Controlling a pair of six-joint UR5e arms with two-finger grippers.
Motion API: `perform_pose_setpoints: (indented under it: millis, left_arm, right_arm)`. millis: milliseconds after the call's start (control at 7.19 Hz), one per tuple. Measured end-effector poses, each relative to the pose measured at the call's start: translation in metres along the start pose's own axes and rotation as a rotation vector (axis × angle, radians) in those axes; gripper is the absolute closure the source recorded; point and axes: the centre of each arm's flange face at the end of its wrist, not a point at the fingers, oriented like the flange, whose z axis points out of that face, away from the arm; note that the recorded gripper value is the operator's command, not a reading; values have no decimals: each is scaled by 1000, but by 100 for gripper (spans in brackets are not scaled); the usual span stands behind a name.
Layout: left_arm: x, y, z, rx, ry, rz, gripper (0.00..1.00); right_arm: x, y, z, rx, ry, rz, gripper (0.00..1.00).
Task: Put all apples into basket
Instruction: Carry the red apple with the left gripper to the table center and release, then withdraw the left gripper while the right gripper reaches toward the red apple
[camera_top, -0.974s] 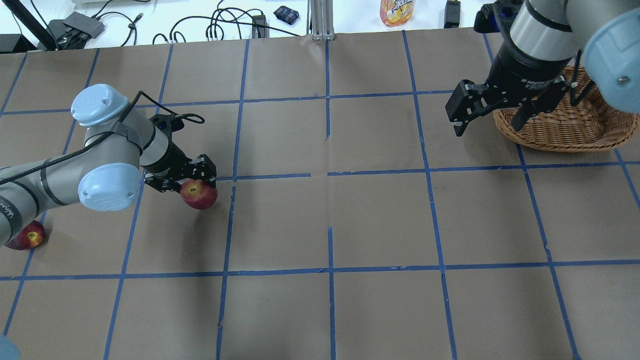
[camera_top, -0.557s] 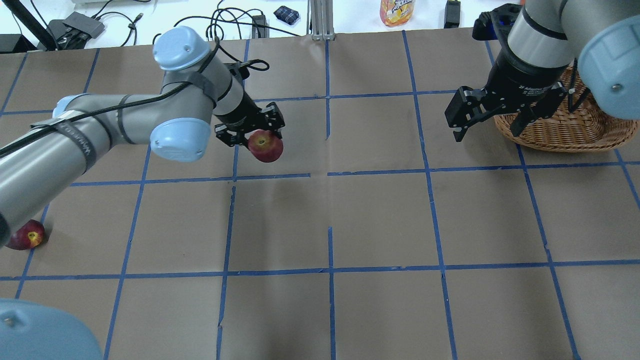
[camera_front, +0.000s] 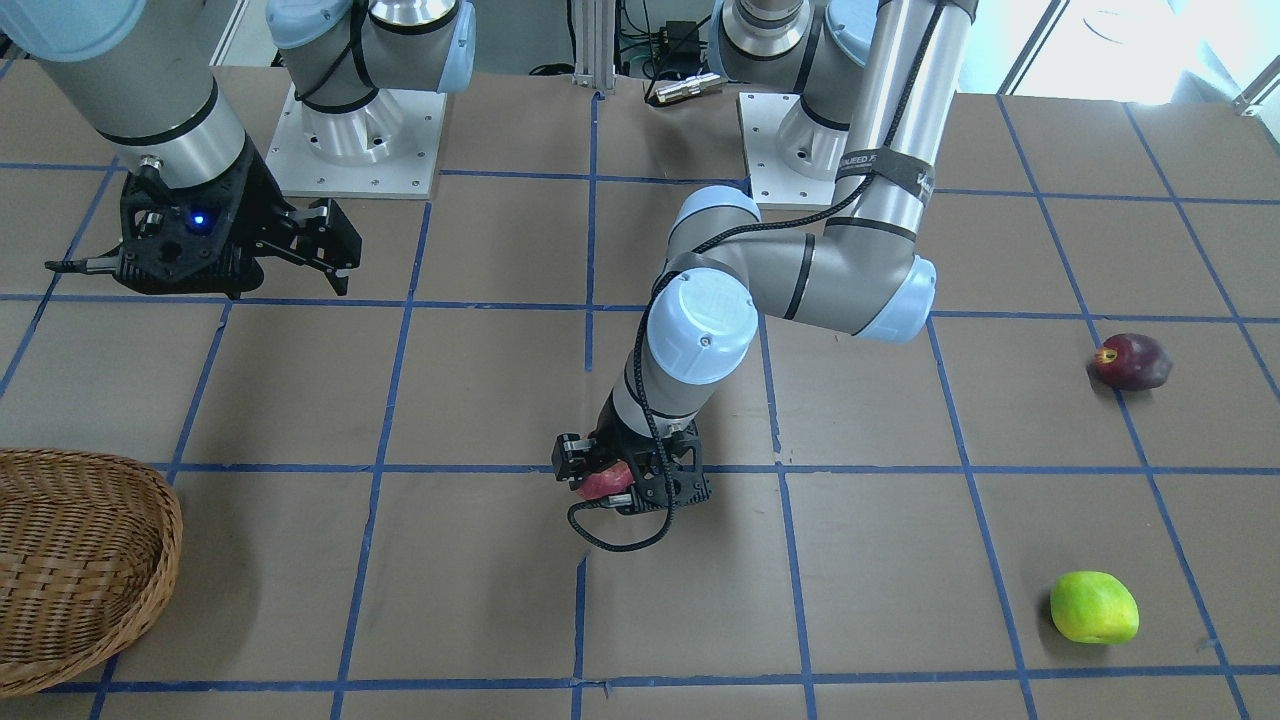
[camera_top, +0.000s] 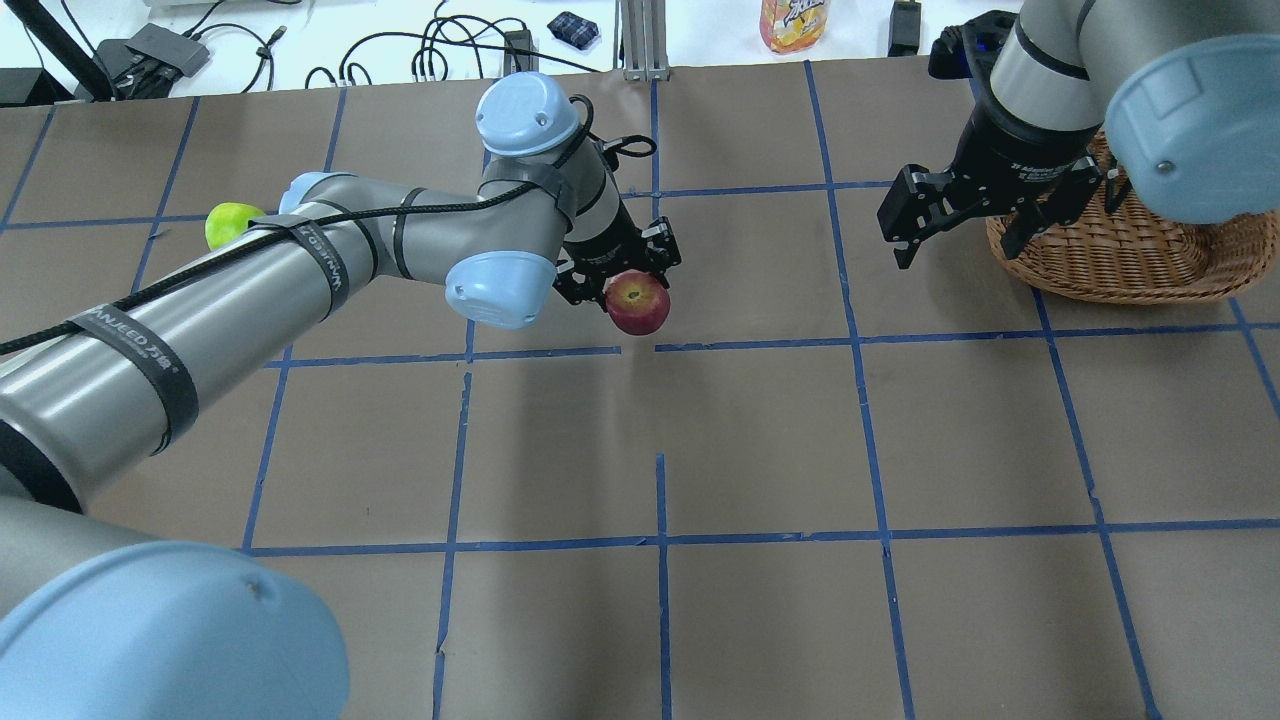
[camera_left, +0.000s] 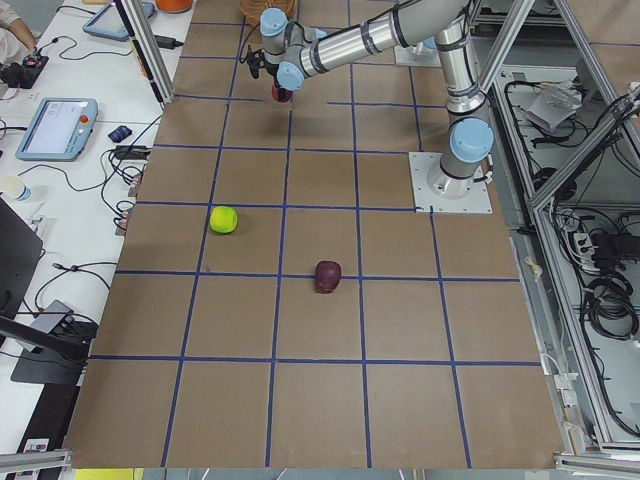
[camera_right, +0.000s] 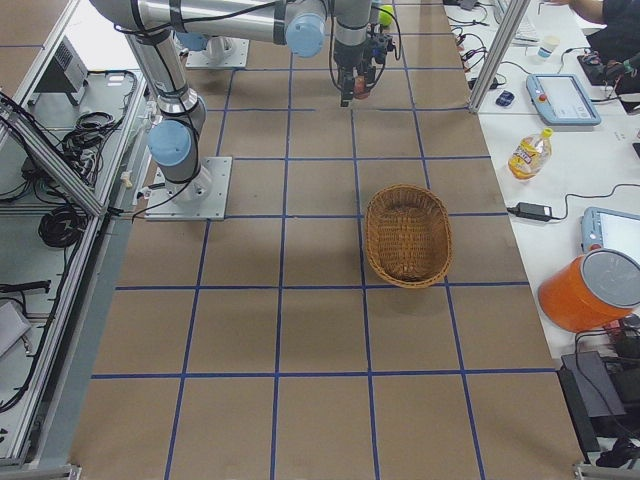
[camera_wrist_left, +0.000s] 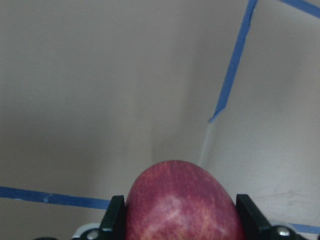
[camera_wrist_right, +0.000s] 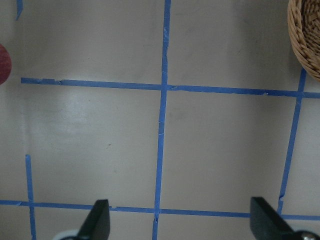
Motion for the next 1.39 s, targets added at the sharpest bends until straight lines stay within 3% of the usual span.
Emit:
perform_pose_setpoints:
  millis: [278,557,696,974,1253,1392]
  left_arm:
    - [12,6,-6,22,13,25,0]
    - [-15,-18,-78,101,45,31,0]
    - [-64,-42,-128,111,28,64,0]
    - [-208,-69,-210,52,-105,155,0]
    - [-367,-69,-259,-37,-226,270,0]
    - [-447,-60,-273,-81,-238,329,0]
  right_arm:
    - [1,-11,11,3,0,1,0]
    - [1,-27,23,8,-4,7,0]
    - [-1,-36,29,21,-9,30,0]
    - [-32,-62,56,62,-13,89,0]
    - [-96,-83,99,107,-21,110,0]
    - [-125,-86,119,110,-26,120,0]
